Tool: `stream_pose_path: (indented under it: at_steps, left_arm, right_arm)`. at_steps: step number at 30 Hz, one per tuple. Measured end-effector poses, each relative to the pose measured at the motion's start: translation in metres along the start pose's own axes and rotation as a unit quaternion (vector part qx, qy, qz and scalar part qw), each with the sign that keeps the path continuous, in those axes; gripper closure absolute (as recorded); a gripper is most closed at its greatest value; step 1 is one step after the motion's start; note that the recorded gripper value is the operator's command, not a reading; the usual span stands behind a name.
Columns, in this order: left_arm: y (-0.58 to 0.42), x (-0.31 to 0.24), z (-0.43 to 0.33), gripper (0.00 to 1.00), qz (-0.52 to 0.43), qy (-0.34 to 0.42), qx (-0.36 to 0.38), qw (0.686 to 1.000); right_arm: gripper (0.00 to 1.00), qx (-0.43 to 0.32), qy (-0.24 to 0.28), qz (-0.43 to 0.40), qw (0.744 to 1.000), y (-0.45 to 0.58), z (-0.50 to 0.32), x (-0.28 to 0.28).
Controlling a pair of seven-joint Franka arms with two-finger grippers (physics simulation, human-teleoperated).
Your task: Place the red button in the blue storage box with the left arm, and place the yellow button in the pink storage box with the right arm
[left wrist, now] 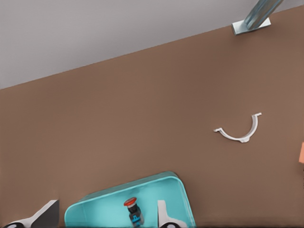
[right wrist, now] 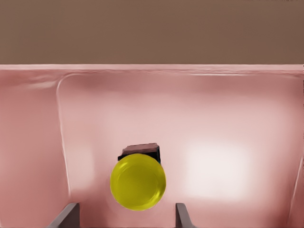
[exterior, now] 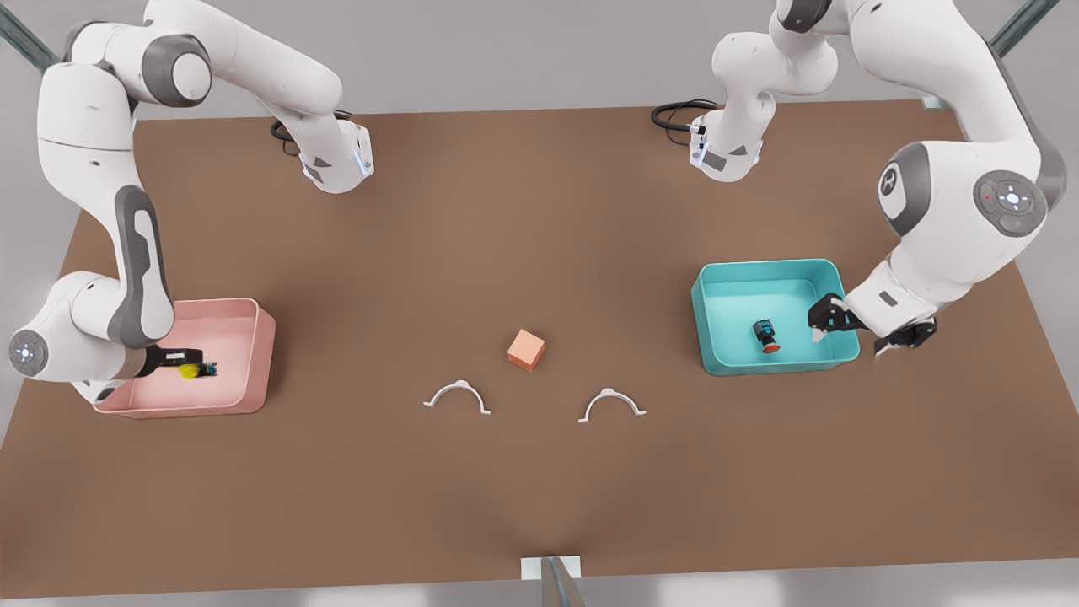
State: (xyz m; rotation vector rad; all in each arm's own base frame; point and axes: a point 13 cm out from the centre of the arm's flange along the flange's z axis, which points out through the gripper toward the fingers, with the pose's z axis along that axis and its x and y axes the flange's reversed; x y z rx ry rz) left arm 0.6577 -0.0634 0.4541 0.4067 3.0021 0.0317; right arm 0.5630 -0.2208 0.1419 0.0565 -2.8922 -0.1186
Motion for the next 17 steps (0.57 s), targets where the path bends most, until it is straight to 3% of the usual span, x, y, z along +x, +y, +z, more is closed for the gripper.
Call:
stream_pose_path:
  at_steps: [3, 6, 9, 13, 17]
  left_arm:
    - [0.0, 0.007, 0.001, 0.0, -0.001, 0.014, 0.002, 1.0]
    - [-0.001, 0.011, 0.003, 0.0, -0.002, 0.023, 0.004, 1.0]
    - [-0.002, 0.014, 0.003, 0.0, -0.002, 0.029, 0.005, 1.0]
    - [-0.003, 0.017, 0.003, 0.0, -0.003, 0.034, 0.007, 0.999]
    - [-0.004, 0.018, 0.004, 0.0, -0.003, 0.036, 0.007, 0.999]
  right_arm:
    - [0.0, 0.009, -0.017, -0.022, 1.0, 0.0, -0.019, -0.013]
    - [0.0, 0.054, -0.115, -0.085, 0.988, 0.053, -0.151, -0.081]
    - [0.0, 0.092, -0.175, -0.148, 0.969, 0.156, -0.27, -0.079]
    - [0.0, 0.103, -0.17, -0.165, 0.966, 0.249, -0.319, -0.001]
    - [0.0, 0.088, -0.149, -0.133, 0.976, 0.268, -0.321, -0.002]
